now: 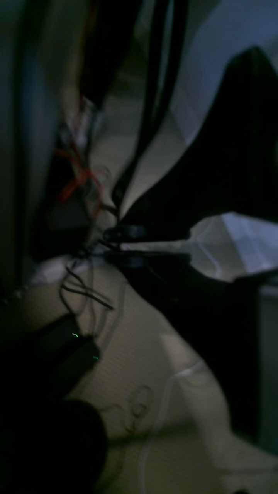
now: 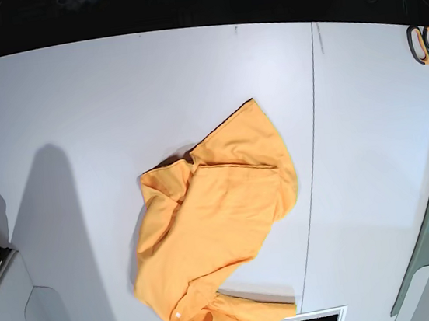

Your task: Layout the t-shirt on the table in an organized manner, then fold the t-shirt properly

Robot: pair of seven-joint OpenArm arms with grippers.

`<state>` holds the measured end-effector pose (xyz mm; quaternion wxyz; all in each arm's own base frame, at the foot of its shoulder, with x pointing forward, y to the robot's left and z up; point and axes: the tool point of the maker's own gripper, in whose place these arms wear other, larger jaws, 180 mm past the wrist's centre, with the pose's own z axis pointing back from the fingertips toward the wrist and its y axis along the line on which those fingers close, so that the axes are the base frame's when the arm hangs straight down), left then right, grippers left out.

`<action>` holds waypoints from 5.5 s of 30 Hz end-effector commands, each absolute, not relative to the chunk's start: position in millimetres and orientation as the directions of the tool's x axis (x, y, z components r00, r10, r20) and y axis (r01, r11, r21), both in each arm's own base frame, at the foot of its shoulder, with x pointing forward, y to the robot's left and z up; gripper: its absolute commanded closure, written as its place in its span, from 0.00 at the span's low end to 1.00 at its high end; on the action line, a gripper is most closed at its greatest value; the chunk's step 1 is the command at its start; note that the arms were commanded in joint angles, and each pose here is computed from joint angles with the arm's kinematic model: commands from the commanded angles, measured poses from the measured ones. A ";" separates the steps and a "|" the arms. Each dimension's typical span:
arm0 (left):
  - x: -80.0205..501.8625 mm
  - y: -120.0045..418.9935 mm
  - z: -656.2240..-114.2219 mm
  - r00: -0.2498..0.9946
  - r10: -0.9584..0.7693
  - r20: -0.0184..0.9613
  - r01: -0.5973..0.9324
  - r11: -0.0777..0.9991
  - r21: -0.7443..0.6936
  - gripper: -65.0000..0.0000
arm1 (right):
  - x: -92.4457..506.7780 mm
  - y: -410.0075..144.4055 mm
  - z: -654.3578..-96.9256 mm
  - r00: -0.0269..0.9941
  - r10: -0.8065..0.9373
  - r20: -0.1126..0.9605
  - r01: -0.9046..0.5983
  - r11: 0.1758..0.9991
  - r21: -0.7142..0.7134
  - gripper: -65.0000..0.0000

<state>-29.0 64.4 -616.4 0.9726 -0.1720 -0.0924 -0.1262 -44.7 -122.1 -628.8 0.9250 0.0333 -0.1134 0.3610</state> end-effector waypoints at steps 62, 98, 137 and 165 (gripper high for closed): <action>307.6 114.0 -445.1 0.657 -0.042 0.753 0.380 0.881 -0.282 0.44 | 388.9 -81.7 -428.1 0.510 -0.092 0.855 -0.098 0.982 0.164 0.49; 153.4 6.7 -444.0 0.796 -0.158 0.584 0.560 0.557 -0.613 1.00 | 352.3 -210.9 -362.4 0.437 0.038 0.899 0.039 0.997 -0.061 1.00; 413.0 -24.0 -393.4 0.530 -0.077 0.845 0.602 0.736 -0.310 0.40 | 295.3 -157.3 -428.0 0.664 -0.220 0.714 0.081 0.971 0.224 0.55; 402.8 -80.7 -356.2 0.511 -0.179 0.841 0.721 0.622 -0.305 1.00 | 271.4 -160.8 -441.3 0.678 -0.219 0.702 0.096 0.973 0.211 0.55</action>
